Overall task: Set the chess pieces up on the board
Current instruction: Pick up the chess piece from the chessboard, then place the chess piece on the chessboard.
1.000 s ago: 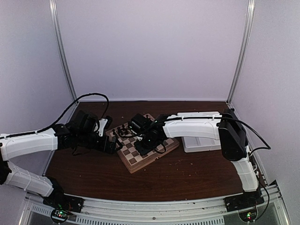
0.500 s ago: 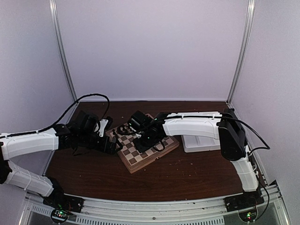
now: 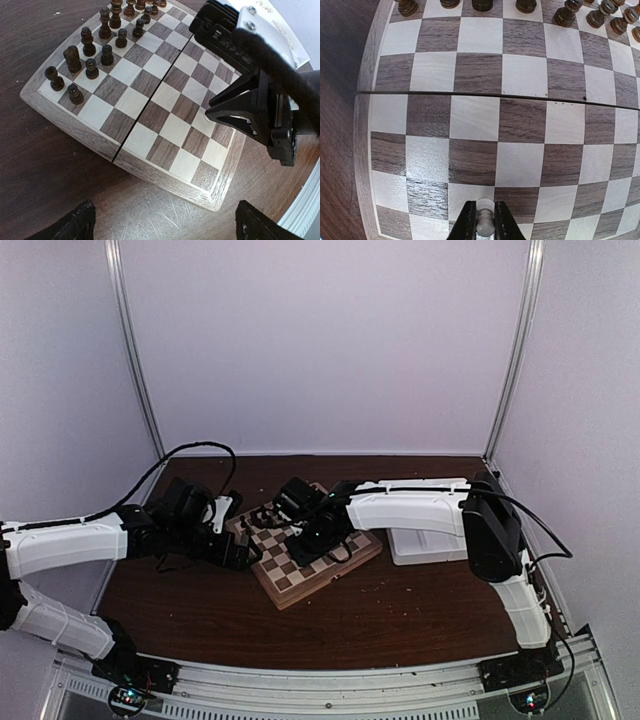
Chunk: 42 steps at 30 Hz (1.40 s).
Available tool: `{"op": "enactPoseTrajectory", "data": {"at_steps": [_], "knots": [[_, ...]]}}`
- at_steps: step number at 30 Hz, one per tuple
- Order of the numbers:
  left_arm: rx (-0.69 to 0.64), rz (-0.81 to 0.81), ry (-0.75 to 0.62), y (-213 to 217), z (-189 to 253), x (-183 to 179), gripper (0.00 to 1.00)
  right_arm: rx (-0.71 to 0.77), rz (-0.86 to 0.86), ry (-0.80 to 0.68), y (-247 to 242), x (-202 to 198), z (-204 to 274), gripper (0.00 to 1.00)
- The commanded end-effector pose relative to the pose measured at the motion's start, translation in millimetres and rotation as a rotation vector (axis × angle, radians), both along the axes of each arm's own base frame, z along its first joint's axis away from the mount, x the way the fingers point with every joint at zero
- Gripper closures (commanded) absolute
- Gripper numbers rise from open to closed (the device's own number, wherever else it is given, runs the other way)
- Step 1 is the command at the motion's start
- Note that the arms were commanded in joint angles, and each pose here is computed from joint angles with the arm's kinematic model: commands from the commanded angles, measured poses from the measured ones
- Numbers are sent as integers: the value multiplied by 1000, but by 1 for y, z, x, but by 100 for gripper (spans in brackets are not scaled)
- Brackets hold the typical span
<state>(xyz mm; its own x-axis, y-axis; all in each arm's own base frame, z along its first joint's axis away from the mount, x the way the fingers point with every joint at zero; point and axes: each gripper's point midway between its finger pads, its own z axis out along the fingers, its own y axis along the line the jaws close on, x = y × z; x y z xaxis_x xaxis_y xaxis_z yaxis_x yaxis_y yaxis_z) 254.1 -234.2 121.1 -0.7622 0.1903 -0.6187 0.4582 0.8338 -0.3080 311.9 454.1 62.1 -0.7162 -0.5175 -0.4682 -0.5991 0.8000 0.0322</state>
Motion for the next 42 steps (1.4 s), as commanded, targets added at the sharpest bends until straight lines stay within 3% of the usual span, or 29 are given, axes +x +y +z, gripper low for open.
{"op": "enactPoseTrajectory", "data": {"at_steps": [1,23,42], "knots": [[0,-15,-19,-3,5,3,2,8,-21,-37,-3,9,14,89],[-8,-15,-12,-4,5,3,2,-7,-237,-80,-130,75,41,90],[-13,-16,-13,-5,9,4,2,-1,-216,-19,-118,82,6,90]]}}
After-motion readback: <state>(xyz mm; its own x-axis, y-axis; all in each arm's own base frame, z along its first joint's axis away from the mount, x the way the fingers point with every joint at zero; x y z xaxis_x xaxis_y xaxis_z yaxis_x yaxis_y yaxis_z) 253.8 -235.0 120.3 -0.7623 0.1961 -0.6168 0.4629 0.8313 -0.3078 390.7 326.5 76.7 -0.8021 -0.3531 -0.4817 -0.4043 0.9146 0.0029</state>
